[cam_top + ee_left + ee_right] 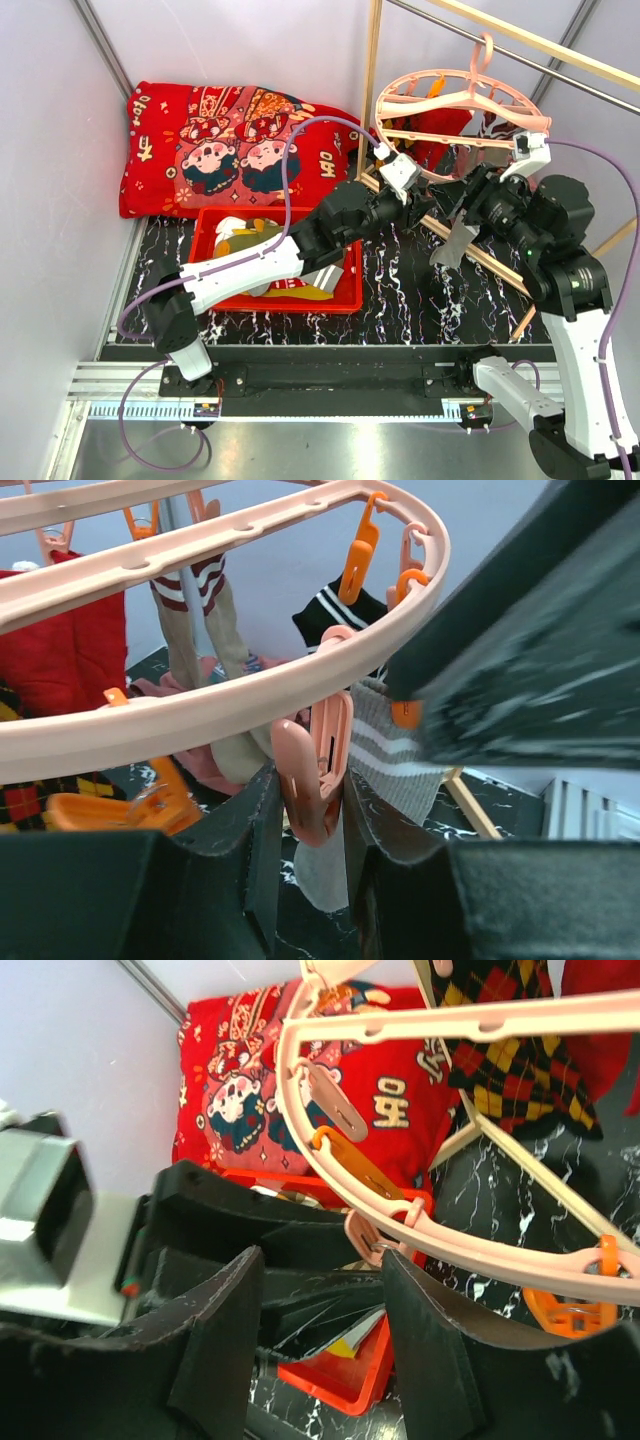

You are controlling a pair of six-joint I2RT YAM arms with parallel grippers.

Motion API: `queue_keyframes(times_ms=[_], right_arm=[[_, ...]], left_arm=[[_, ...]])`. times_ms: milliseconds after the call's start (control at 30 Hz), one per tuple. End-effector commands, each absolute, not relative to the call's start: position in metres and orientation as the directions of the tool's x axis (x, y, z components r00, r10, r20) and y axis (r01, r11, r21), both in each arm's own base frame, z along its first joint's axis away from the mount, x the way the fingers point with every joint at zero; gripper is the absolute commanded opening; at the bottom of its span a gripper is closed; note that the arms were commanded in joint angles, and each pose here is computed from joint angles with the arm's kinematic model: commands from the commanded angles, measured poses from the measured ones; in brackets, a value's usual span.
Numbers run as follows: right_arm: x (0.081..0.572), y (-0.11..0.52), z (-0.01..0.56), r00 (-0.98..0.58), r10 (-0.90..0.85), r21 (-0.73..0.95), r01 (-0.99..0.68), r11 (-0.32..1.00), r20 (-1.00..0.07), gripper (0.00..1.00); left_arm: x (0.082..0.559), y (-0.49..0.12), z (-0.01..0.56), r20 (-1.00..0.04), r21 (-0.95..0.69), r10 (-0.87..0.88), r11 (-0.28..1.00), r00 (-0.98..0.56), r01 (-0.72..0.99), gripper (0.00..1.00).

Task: Clip the socks to the hanger
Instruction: Open the clamp at the hanger.

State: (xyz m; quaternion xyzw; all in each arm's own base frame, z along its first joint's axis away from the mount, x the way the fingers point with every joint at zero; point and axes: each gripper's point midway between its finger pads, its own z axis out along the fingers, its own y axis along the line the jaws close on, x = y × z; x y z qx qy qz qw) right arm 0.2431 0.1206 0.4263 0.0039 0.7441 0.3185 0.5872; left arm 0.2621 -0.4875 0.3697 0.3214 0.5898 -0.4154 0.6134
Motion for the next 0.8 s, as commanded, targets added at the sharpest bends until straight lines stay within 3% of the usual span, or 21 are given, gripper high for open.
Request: queue_keyframes(times_ms=[0, 367, 767], right_arm=[[0.242, 0.123, 0.425, -0.339, 0.415, 0.522, -0.347, 0.779, -0.844, 0.58], [0.249, 0.103, 0.411, -0.304, 0.456, 0.53, -0.232, 0.816, -0.836, 0.61], [0.266, 0.113, 0.422, -0.24, 0.504, 0.557, -0.298, 0.775, -0.83, 0.64]], left_arm=[[0.26, -0.477, 0.409, -0.985, -0.041, -0.165, 0.488, 0.046, 0.872, 0.04], [0.254, -0.482, 0.41, -0.986, -0.023, -0.157, 0.483, 0.06, 0.875, 0.04], [0.244, -0.491, 0.411, -0.988, 0.008, -0.133, 0.466, 0.079, 0.885, 0.04]])
